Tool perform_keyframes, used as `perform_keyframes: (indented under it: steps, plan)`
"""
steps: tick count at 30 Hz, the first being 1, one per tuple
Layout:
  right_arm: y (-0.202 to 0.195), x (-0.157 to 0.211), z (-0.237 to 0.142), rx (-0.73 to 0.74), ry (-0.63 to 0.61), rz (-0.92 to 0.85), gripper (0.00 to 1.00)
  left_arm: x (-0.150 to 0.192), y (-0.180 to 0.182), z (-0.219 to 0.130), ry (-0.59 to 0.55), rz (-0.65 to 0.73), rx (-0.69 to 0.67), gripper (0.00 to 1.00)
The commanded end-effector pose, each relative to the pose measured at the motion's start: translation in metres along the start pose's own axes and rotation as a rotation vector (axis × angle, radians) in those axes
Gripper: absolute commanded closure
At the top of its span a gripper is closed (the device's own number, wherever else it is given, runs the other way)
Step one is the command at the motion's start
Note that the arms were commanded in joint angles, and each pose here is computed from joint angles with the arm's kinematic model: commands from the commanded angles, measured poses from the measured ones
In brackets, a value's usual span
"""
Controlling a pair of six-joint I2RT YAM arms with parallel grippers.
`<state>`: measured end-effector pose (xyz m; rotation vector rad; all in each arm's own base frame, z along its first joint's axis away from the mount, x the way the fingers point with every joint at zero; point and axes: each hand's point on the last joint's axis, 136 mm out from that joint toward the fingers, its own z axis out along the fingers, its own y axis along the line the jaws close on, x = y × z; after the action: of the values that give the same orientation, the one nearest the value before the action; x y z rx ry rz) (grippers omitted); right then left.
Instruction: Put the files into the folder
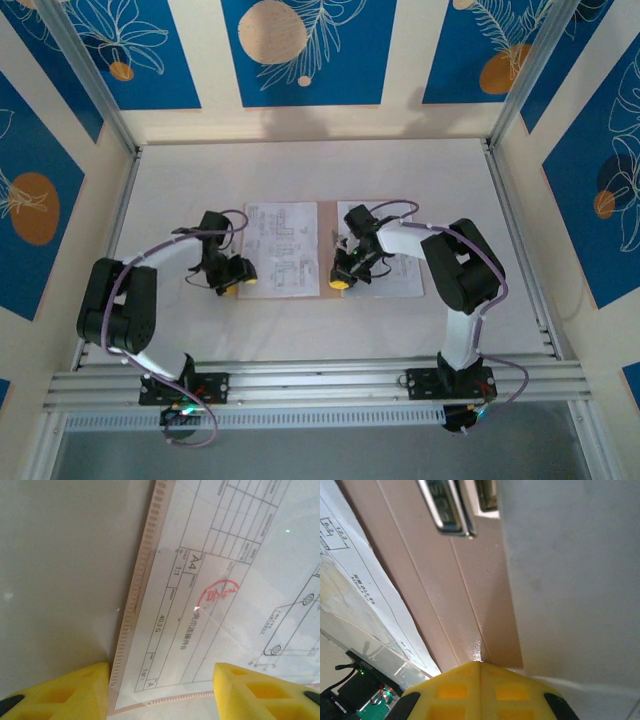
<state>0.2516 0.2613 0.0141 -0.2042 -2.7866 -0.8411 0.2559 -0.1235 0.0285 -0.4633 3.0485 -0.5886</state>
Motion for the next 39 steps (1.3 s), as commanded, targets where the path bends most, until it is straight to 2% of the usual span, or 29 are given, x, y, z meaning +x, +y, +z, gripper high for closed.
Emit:
perform_keyframes:
  steps: [1, 11, 16, 20, 27, 30, 35, 39]
  plan:
    - [-0.039, 0.018, 0.022, 0.121, 0.078, 0.06, 0.97, 0.015, -0.042, -0.013, 0.051, 0.06, 0.178, 0.46]
    - [-0.041, 0.018, 0.022, 0.118, 0.082, 0.057, 0.97, 0.015, -0.062, -0.04, 0.019, 0.106, 0.253, 0.51]
    - [-0.042, 0.019, 0.022, 0.118, 0.084, 0.058, 0.97, 0.014, -0.071, -0.052, -0.004, 0.124, 0.285, 0.57]
    - [-0.042, 0.019, 0.022, 0.117, 0.084, 0.059, 0.97, 0.014, -0.073, -0.055, -0.007, 0.126, 0.287, 0.67]
    - [-0.04, 0.018, 0.021, 0.11, 0.081, 0.055, 0.98, 0.013, -0.072, -0.056, -0.01, 0.127, 0.265, 0.98]
    - [-0.032, 0.017, 0.016, 0.102, 0.065, 0.026, 0.97, 0.014, -0.07, -0.057, -0.016, 0.138, 0.227, 1.0]
    - [0.002, 0.01, -0.009, 0.037, -0.002, -0.056, 0.9, 0.013, -0.061, -0.067, -0.049, 0.153, 0.115, 1.0]
    - [0.023, 0.0, -0.045, -0.007, -0.109, -0.084, 0.76, 0.013, -0.053, -0.076, -0.074, 0.154, 0.037, 1.0]
